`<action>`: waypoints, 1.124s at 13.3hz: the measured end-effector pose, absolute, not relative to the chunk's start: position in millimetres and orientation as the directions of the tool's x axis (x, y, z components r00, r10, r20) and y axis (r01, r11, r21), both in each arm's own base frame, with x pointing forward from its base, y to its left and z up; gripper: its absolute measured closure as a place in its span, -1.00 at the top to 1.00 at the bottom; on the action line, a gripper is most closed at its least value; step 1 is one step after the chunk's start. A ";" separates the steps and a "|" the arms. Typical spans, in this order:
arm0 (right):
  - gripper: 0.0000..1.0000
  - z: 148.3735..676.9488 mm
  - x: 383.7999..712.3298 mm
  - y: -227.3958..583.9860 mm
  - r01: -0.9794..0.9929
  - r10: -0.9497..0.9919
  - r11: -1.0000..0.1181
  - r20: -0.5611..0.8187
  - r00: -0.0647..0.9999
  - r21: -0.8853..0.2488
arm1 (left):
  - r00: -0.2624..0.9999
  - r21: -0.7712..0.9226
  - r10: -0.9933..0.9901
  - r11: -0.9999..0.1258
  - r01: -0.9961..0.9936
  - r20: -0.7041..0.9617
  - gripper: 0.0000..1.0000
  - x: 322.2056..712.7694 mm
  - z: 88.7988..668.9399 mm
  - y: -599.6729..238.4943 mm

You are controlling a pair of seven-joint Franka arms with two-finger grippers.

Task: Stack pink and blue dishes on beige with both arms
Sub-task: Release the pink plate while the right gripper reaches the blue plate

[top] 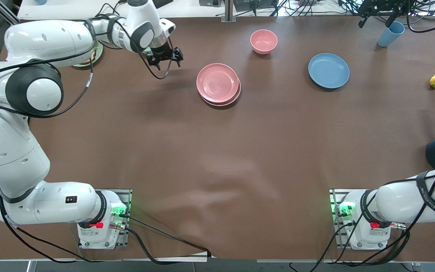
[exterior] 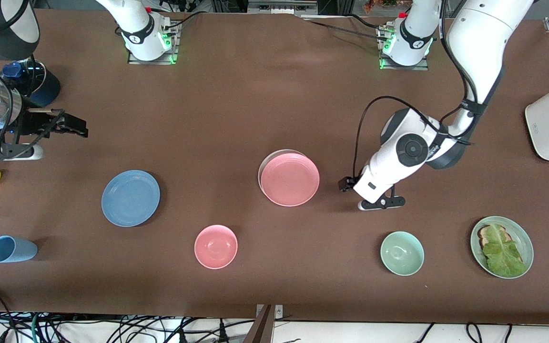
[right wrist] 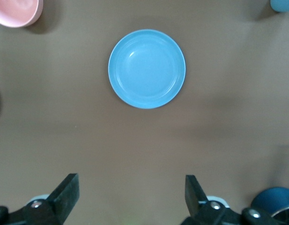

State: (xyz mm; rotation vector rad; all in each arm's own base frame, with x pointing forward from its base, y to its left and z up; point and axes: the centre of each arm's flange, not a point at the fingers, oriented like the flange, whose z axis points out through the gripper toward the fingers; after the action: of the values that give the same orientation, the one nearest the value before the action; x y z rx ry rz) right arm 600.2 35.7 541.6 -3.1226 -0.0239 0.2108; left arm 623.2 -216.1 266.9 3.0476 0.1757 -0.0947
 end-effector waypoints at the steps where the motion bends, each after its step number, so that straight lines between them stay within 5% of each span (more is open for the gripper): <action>1: 1.00 540.4 604.2 32.9 0.009 0.011 -1.000 -0.125 0.992 -0.013 | 0.992 0.077 0.099 -0.992 0.104 -0.072 1.00 627.2 269.8 -199.0; 15: 1.00 487.8 634.2 55.9 0.059 0.060 -0.998 -0.124 0.990 -0.014 | 0.991 0.054 -0.051 -0.998 -0.044 -0.125 1.00 642.1 311.2 34.8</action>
State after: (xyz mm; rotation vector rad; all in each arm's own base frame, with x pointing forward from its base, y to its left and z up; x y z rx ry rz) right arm 634.2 55.9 487.8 -3.1242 -0.0931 0.1952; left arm 642.1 34.8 311.2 3.0832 -0.0734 -0.1954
